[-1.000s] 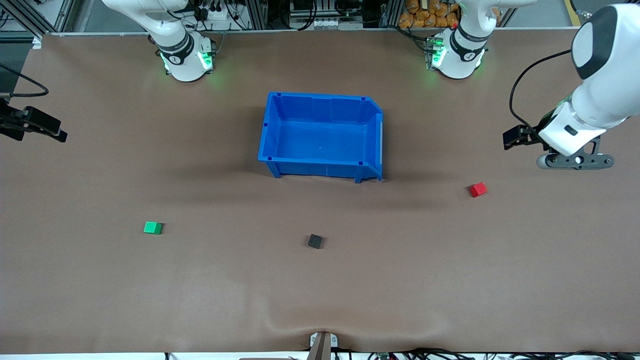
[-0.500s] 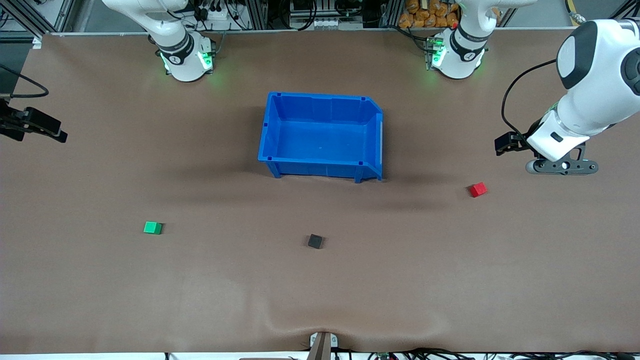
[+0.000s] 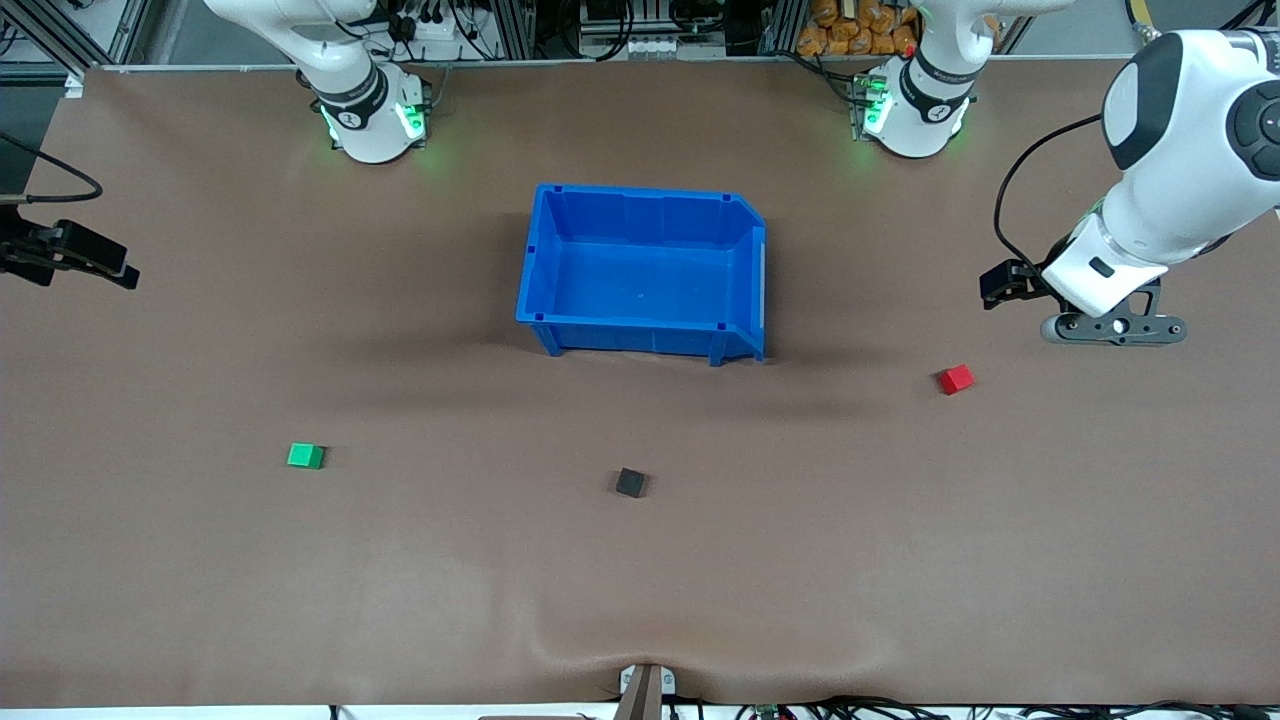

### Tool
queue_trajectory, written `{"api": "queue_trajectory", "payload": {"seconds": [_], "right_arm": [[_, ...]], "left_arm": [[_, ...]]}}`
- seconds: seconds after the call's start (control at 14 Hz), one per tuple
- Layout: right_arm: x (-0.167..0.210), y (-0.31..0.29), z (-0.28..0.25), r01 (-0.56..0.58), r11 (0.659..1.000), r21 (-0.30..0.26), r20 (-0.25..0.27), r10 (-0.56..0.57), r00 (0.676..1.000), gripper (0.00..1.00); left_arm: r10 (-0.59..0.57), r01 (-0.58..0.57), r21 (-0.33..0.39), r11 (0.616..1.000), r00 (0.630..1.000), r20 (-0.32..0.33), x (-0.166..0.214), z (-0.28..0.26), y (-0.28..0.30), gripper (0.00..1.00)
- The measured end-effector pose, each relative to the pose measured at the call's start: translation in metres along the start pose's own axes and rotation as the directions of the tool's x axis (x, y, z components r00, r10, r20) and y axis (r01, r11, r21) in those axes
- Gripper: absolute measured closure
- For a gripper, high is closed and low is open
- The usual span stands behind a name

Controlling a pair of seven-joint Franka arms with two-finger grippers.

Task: Attach green and red cubes to black cube
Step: 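Lower the open left gripper over the red cube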

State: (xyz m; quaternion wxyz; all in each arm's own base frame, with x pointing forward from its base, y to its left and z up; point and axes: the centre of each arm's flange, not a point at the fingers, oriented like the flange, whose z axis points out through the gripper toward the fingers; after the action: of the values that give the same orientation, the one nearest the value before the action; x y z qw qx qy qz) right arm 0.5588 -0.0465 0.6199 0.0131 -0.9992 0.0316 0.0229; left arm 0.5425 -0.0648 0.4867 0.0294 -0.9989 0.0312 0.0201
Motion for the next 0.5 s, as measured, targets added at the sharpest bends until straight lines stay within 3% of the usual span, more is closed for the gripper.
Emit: {"api": "queue_trajectory", "payload": {"seconds": [0.5], "right_arm": [[0.000,0.000,-0.002,-0.001,1.000,0.000,-0.005,0.001,1.000,0.00]], "left_arm": [[-0.063,0.063,-0.007,0.998,0.998,-0.007,0.014,0.023,-0.013,0.00]]}}
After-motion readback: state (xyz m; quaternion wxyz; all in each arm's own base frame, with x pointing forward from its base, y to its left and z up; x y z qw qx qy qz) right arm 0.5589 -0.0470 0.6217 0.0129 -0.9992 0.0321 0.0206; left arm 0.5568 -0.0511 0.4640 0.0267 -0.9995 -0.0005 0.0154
